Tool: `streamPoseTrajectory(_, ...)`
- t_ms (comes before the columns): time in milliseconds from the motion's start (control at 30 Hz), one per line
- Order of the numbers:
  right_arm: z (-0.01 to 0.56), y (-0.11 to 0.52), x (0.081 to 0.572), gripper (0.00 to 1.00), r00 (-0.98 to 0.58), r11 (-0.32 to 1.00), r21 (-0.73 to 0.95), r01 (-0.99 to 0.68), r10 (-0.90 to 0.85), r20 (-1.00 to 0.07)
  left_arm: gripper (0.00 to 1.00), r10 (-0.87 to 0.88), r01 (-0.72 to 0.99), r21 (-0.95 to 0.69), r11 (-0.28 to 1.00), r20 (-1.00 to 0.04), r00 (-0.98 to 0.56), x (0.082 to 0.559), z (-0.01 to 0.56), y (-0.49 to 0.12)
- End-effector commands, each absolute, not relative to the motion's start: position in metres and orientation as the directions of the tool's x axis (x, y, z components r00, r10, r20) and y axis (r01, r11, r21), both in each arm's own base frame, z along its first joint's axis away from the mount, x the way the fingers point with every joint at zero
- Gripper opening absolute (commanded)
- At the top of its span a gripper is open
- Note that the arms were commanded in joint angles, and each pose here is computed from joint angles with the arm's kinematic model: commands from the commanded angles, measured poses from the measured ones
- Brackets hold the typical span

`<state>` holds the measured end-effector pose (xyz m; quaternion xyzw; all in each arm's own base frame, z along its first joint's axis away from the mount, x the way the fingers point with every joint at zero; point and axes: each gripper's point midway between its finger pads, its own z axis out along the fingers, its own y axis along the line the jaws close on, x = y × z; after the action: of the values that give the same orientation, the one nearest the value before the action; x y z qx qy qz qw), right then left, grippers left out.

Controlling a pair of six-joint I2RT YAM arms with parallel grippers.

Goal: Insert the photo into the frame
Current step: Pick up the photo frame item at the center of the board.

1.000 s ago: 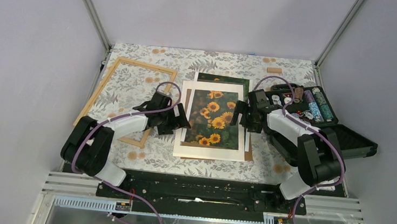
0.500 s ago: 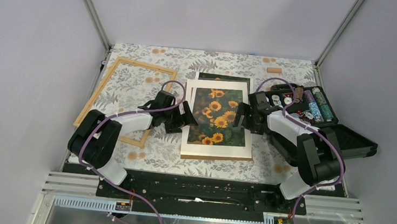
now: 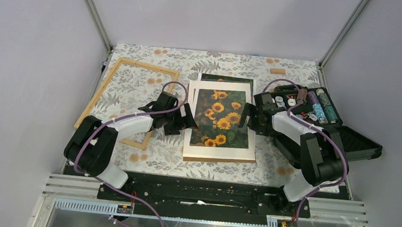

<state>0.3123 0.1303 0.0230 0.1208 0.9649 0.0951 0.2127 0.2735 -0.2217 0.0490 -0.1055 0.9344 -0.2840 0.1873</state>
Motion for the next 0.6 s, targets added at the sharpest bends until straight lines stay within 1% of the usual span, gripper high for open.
streamPoseTrajectory(0, 0.021, 0.124, 0.323, 0.96, -0.87, 0.957, 0.214, 0.198, 0.272, -0.412, 0.99, -0.307, -0.076, -0.585, 0.808, -0.306, -0.901, 0.286, 0.055, -0.229)
streamPoseTrajectory(167, 0.017, 0.13, 0.32, 0.95, -0.88, 0.951, 0.245, 0.187, 0.273, -0.39, 0.99, -0.283, -0.065, -0.617, 0.784, -0.262, -0.923, 0.284, 0.046, -0.245)
streamPoseTrajectory(267, 0.02, 0.141, 0.316, 0.94, -0.887, 0.939, 0.301, 0.169, 0.277, -0.368, 0.99, -0.261, -0.061, -0.615, 0.786, -0.242, -0.934, 0.279, 0.04, -0.252)
streamPoseTrajectory(567, 0.048, 0.146, 0.31, 0.94, -0.869, 0.92, 0.362, 0.147, 0.295, -0.397, 0.99, -0.264, -0.072, -0.619, 0.782, -0.225, -0.938, 0.271, 0.032, -0.255)
